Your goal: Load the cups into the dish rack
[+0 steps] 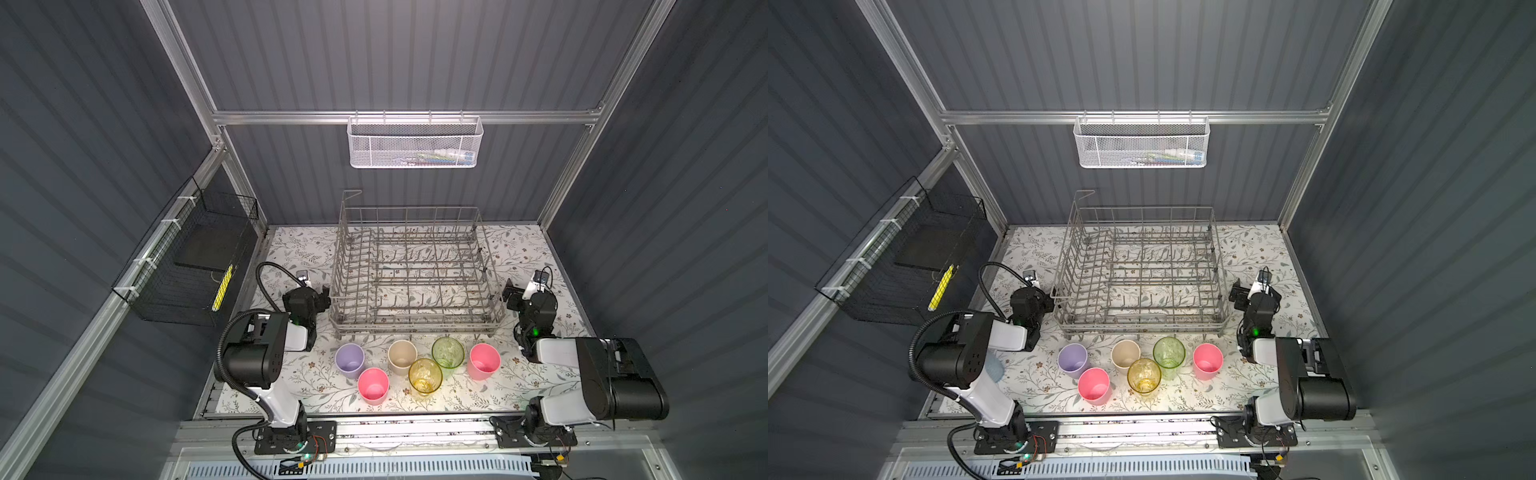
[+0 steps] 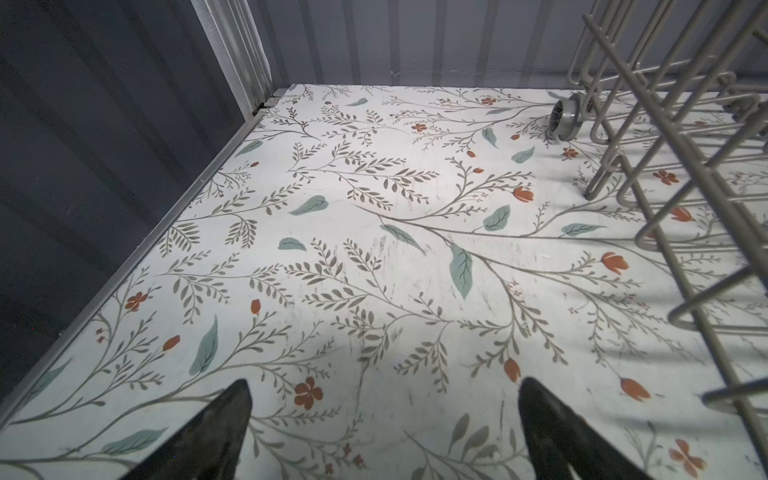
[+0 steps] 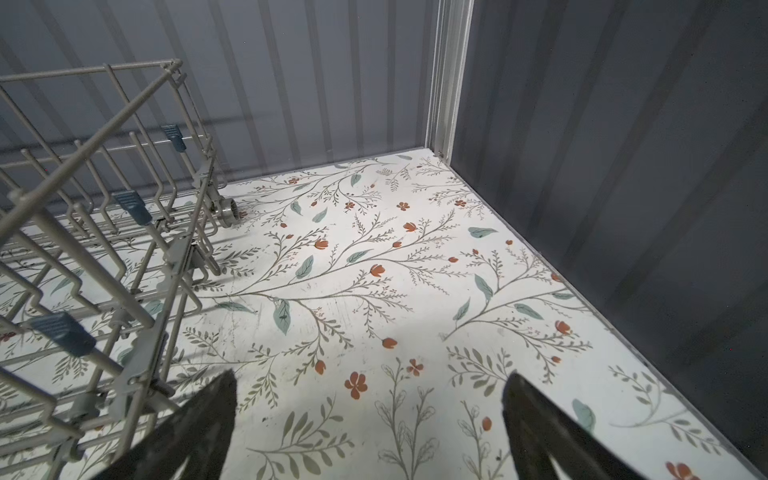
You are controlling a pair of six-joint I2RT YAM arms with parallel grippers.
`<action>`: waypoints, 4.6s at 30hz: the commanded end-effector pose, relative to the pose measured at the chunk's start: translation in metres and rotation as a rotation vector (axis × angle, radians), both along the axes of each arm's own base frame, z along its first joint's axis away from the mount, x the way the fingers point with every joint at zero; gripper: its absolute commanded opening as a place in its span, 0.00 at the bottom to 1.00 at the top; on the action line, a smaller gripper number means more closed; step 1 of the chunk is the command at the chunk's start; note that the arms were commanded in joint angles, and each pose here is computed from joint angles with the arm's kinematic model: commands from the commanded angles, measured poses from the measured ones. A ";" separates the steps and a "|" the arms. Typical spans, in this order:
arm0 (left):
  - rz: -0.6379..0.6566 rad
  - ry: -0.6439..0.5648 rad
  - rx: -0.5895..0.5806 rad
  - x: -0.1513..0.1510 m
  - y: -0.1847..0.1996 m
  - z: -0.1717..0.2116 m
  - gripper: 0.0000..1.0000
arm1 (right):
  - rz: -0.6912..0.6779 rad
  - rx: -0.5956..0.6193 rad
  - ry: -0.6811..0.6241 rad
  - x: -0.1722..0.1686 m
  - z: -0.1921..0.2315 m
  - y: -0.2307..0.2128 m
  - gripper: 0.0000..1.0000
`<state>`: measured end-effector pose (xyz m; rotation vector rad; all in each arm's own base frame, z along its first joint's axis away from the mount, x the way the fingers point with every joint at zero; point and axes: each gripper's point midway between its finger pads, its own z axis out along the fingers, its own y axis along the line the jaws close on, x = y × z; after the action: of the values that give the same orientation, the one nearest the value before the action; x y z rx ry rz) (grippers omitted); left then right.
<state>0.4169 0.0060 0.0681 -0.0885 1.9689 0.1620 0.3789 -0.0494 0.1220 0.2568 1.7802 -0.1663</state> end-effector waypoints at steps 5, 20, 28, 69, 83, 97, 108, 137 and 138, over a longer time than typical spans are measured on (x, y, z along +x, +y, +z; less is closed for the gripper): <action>0.003 0.003 0.014 -0.002 0.001 -0.003 1.00 | 0.007 0.009 -0.012 0.000 0.000 0.002 0.99; 0.003 0.002 0.013 -0.002 0.001 -0.003 1.00 | 0.008 0.008 -0.010 0.000 0.000 0.002 0.99; 0.003 0.002 0.014 -0.002 0.001 -0.003 1.00 | 0.007 0.009 -0.011 0.000 0.000 0.002 0.99; 0.199 0.045 -0.156 -0.064 0.003 0.235 0.99 | 0.044 0.190 -0.157 -0.075 0.167 0.026 0.99; 0.224 0.614 -0.255 -0.178 -0.008 0.182 0.96 | 0.159 0.229 -0.078 -0.076 0.165 0.052 0.99; 0.446 0.780 -0.128 -0.245 0.030 0.151 0.92 | 0.214 0.259 -0.058 -0.072 0.145 0.063 0.99; 0.512 0.836 -0.165 -0.252 0.028 0.119 0.79 | 0.219 0.275 -0.040 -0.068 0.124 0.065 0.99; 0.602 0.883 -0.167 -0.234 0.043 0.075 0.77 | 0.217 0.277 -0.024 -0.065 0.116 0.064 0.99; 0.605 0.884 -0.168 -0.233 0.043 0.074 0.77 | 0.215 0.277 -0.022 -0.065 0.115 0.064 0.99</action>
<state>0.1872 0.0478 0.1493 -0.8193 2.7571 0.4844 0.3136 0.0149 0.2397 0.2536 1.7968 0.2295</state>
